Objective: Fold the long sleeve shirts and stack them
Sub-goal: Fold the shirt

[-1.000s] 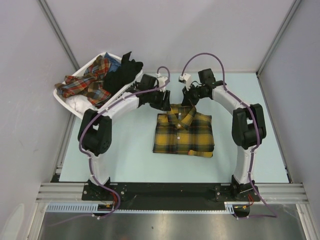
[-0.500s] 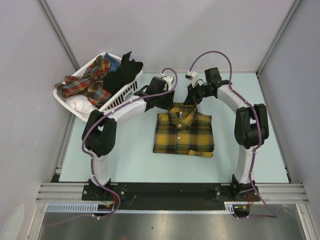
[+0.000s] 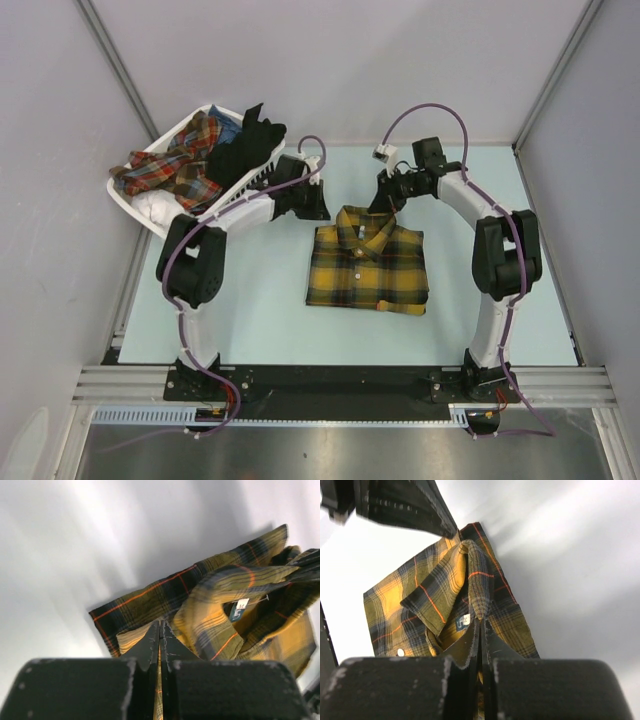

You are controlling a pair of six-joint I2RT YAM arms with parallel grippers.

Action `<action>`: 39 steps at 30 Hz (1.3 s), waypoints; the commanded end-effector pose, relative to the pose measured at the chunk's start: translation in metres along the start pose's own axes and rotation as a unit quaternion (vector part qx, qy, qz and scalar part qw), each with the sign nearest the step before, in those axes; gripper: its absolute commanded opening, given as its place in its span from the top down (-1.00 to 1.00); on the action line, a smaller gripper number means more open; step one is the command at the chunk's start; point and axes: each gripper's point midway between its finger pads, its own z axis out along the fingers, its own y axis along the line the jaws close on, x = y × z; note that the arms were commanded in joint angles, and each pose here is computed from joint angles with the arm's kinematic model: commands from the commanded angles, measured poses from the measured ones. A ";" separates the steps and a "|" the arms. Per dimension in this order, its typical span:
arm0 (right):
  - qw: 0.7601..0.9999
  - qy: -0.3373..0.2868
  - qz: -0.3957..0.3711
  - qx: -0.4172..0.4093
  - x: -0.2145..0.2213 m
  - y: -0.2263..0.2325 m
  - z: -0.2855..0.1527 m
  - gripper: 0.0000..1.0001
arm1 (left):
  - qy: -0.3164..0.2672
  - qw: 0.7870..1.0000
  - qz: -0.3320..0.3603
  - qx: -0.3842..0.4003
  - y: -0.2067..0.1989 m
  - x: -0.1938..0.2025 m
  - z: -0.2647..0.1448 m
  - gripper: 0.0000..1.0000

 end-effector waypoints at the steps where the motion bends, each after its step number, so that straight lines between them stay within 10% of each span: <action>1: 0.999 -0.026 -0.032 -0.014 -0.018 0.011 -0.020 1.00 | -0.011 0.994 -0.028 0.108 -0.029 -0.008 -0.014 1.00; 4: 0.999 -0.029 -0.036 -0.020 -0.018 0.011 -0.019 1.00 | -0.023 0.987 -0.024 0.156 -0.040 -0.012 -0.020 0.85; 8: 0.998 -0.033 -0.042 -0.029 -0.022 0.016 -0.020 1.00 | -0.040 0.975 0.034 0.215 -0.056 -0.019 -0.033 -0.03; 17: 0.996 -0.035 -0.061 -0.046 -0.023 0.026 -0.019 1.00 | -0.093 0.949 0.171 0.250 -0.059 -0.048 -0.032 -0.29; 31: 0.994 -0.034 -0.083 -0.064 -0.025 0.033 -0.018 1.00 | -0.099 0.921 0.240 0.290 -0.047 -0.035 -0.007 -0.19; 39: 0.998 -0.021 -0.055 0.033 -0.022 -0.017 -0.002 0.86 | -0.082 0.963 0.157 0.200 -0.008 -0.039 0.016 0.89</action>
